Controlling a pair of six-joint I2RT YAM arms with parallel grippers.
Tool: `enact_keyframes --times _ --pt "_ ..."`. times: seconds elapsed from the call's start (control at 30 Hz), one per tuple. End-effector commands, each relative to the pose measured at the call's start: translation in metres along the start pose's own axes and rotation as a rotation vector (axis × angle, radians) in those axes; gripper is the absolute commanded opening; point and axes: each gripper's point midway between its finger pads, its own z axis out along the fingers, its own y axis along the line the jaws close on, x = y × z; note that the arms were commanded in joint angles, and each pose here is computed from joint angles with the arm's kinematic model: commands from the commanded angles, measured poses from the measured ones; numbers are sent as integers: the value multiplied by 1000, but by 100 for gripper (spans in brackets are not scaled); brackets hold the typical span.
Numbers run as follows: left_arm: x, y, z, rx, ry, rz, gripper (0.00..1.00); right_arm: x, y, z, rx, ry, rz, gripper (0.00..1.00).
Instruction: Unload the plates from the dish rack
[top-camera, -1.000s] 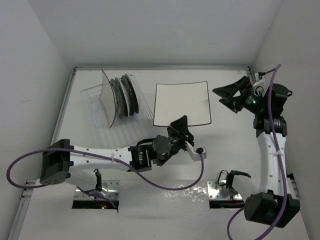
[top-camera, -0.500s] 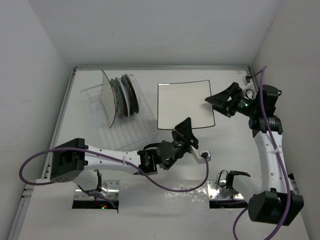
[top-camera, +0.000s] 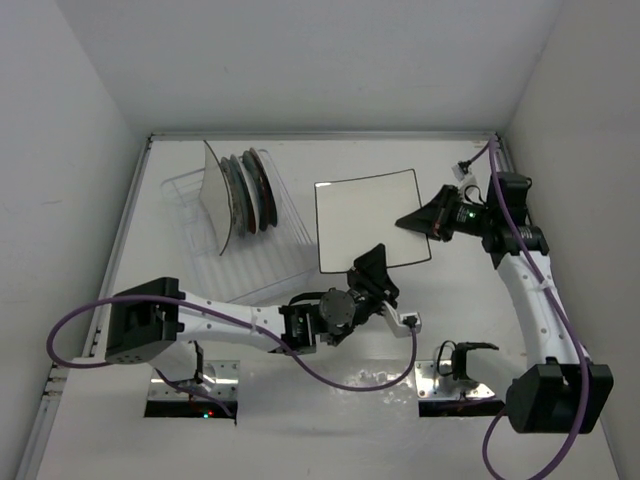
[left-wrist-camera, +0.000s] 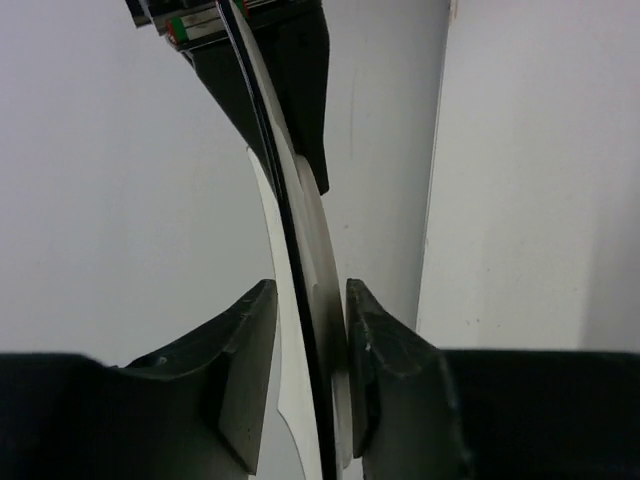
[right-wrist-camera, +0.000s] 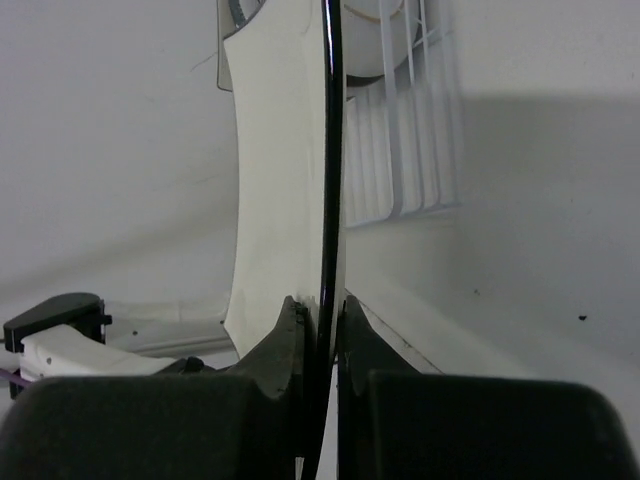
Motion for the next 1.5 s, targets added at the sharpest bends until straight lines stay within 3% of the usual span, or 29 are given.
enact_keyframes --times 0.0,0.03,0.1,0.13,0.27,0.53,0.63,0.93,1.03,1.13,1.23,1.4,1.47 --pt "-4 70 -10 -218 -14 -139 32 -16 -4 2 20 -76 -113 0" --pt "-3 71 -11 -223 -9 -162 50 -23 -1 1 12 -104 -134 0" --pt "0 72 -11 -228 3 -180 63 -33 -3 -2 24 -165 -110 0" --pt "4 72 -11 -230 29 -189 78 -44 -3 -4 28 -216 -123 0" --pt "15 71 -14 -209 100 -258 92 -70 -16 -14 74 -352 -52 0" --pt "37 37 -35 -27 217 -277 100 -124 -47 -32 173 -635 43 0" --pt "48 37 -46 -2 305 -331 100 -142 -73 -48 267 -811 69 0" --pt "136 85 -71 -297 724 -680 100 -179 -139 -78 405 -1172 152 0" --pt "182 132 -88 -529 860 -901 100 -186 -156 -82 397 -1264 195 0" --pt "215 140 -91 -558 852 -1210 100 -190 -188 -74 455 -1296 234 0" --pt "229 145 -107 -606 846 -1246 100 -189 -207 -64 464 -1313 289 0" --pt "248 132 -124 -635 891 -1239 100 -171 -236 -35 631 -1305 331 0" --pt "256 129 -126 -657 901 -1243 100 -156 -248 -22 740 -1268 333 8"
